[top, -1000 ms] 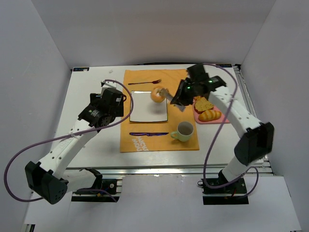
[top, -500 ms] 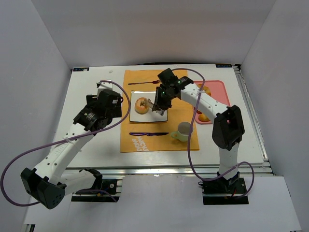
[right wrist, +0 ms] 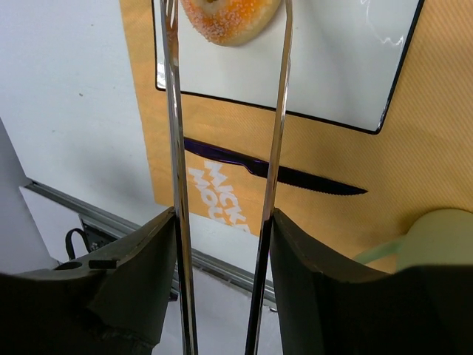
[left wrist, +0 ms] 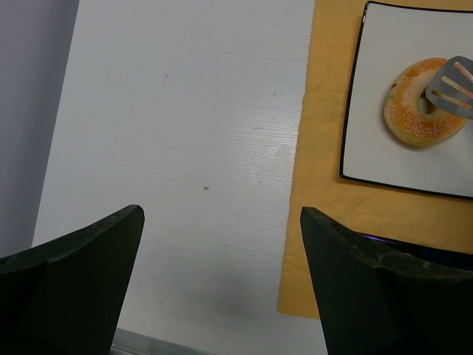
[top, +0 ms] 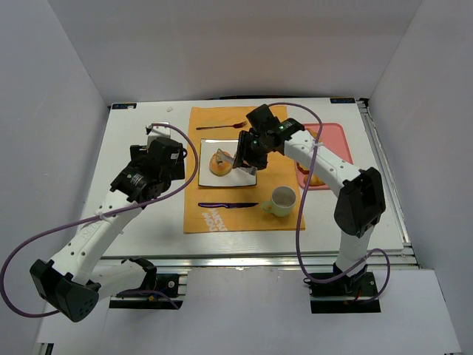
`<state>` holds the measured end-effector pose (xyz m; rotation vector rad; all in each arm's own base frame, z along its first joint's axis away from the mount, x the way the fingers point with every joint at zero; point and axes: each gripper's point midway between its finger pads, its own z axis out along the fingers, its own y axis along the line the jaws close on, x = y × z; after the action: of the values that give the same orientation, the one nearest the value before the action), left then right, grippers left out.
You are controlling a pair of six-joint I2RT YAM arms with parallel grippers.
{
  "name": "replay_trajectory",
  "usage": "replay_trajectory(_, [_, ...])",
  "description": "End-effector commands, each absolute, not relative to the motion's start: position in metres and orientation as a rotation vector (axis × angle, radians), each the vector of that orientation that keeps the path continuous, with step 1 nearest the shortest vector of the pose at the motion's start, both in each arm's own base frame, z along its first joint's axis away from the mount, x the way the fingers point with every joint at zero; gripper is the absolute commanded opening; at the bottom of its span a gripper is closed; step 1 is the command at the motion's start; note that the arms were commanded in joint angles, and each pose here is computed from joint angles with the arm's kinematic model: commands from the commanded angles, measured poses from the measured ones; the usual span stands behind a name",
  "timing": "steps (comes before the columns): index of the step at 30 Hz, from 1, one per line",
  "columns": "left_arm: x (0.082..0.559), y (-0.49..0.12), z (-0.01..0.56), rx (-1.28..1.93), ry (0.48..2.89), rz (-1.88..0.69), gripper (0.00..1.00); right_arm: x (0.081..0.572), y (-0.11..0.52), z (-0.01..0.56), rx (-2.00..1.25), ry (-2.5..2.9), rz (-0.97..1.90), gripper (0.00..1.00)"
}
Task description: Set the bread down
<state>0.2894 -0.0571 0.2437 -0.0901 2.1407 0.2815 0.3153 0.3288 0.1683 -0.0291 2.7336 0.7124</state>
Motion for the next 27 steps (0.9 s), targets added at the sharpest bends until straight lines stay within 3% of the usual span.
replay_trajectory(1, [0.284,-0.053,0.254,-0.116,2.105,0.270,0.98,0.320,0.329,0.218,-0.018,2.607,0.763,0.56])
replay_trajectory(6, [0.284,-0.052,0.257,-0.121,2.097,0.267,0.98,0.323,0.297,0.251,0.086,2.542,0.647,0.54])
replay_trajectory(12, [0.285,-0.053,0.263,-0.107,2.087,0.263,0.98,0.320,0.172,0.265,0.516,2.475,0.480,0.54])
replay_trajectory(17, [0.289,-0.057,0.266,-0.091,2.081,0.250,0.98,0.283,0.087,0.233,0.829,2.465,0.385,0.54])
replay_trajectory(27, [0.291,-0.064,0.259,-0.054,2.095,0.224,0.98,0.263,0.060,0.191,1.151,2.382,0.592,0.55])
